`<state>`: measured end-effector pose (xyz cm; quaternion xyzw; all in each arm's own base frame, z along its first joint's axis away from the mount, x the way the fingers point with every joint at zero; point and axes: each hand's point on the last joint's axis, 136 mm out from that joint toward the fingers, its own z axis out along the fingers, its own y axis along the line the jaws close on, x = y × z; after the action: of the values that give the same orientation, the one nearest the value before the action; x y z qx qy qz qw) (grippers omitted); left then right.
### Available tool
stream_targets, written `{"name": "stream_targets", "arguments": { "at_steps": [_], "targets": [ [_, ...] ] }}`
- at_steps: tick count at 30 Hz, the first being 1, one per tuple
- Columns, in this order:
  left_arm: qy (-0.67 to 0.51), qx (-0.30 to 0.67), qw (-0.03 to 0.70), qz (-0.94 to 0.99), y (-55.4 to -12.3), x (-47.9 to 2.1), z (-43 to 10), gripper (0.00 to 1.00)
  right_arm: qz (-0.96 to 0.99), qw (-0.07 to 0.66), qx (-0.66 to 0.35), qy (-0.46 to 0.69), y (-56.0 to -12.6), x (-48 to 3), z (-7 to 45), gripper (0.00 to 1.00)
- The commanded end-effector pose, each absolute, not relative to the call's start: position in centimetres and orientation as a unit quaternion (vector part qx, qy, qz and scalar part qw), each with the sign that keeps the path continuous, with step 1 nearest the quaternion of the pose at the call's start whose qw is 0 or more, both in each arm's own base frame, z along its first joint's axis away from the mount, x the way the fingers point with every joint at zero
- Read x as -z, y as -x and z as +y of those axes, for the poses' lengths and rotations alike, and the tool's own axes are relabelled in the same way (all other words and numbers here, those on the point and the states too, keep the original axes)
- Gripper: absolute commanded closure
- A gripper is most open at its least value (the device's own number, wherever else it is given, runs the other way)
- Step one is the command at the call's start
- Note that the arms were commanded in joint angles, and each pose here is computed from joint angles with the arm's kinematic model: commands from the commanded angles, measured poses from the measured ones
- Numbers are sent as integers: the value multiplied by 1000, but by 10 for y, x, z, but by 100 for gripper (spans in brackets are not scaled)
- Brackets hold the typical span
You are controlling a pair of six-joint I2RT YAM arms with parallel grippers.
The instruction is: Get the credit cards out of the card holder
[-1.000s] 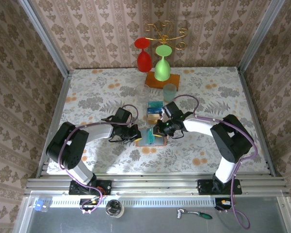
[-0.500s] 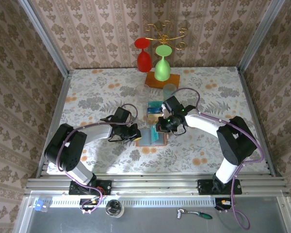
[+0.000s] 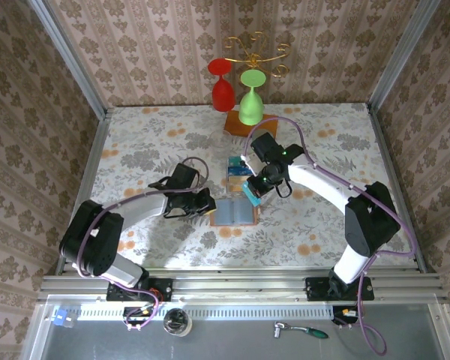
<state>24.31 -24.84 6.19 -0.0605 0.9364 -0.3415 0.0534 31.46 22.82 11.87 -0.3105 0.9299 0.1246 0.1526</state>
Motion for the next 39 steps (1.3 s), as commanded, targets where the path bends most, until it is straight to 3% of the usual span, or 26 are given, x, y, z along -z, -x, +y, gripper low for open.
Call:
{"name": "stream_targets", "arguments": {
  "at_steps": [1,13,25,39],
  "targets": [
    [60,335,59,939,-240,-67,-241,93,901,150,-37,406,-322,-127,205,98],
    [61,338,71,937,-237,-74,-236,93,797,139,41,586,-347,-156,210,100],
    [71,332,73,938,-234,-73,-228,93,761,150,66,628,-396,-165,236,100],
    [85,322,68,940,-234,-69,-215,93,746,155,83,642,-441,-141,250,100]
  ]
}}
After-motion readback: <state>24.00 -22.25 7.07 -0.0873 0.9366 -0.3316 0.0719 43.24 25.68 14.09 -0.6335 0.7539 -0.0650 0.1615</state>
